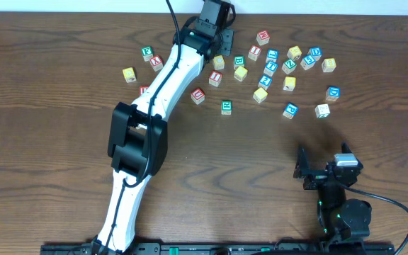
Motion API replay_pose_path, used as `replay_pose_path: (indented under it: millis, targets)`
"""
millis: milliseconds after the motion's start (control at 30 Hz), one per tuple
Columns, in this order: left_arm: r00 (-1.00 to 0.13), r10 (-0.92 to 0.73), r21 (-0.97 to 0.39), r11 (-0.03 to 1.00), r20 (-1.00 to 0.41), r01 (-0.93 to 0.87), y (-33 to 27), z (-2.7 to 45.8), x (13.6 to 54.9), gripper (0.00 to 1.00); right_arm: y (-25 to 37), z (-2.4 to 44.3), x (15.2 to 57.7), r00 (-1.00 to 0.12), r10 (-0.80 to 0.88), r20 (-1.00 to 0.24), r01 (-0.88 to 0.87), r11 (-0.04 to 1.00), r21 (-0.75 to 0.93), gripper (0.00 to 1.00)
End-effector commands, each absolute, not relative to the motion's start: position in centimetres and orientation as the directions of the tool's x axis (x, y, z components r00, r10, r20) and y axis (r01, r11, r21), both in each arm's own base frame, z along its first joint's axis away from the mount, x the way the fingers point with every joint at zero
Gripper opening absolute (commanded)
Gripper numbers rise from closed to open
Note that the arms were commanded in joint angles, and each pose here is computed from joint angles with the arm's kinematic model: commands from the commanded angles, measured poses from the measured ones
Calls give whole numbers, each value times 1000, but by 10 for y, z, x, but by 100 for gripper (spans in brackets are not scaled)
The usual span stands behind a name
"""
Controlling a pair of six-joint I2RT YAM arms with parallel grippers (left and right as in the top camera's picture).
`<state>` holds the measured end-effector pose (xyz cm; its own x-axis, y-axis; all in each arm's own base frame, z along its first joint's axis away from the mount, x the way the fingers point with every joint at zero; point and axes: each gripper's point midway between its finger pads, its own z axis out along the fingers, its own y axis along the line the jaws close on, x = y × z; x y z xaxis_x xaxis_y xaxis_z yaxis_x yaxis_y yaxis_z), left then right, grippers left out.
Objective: Spell out CORL
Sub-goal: 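Align the left gripper fingers around the yellow C block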
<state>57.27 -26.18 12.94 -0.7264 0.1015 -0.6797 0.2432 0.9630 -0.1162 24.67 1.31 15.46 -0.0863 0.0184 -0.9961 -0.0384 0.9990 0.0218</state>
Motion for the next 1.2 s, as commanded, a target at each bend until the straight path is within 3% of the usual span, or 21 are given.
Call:
replay_pose_path:
  millis: [0, 167, 267, 1167]
  targets:
    - [-750, 16, -187, 965, -661, 185, -265, 142, 566, 33, 12, 154, 247, -86, 15, -996, -32, 999, 17, 99]
    - [-773, 14, -198, 964, -635, 179, -274, 138, 556, 55, 12, 154, 247, -86, 15, -996, -32, 999, 17, 99]
    - [-777, 29, -194, 962, -629, 193, -282, 136, 550, 61, 12, 154, 247, -86, 15, -996, -33, 999, 17, 99]
    - [-813, -58, -152, 988, -579, 37, -256, 105, 553, 62, 12, 154, 247, -86, 15, -996, -33, 999, 17, 99]
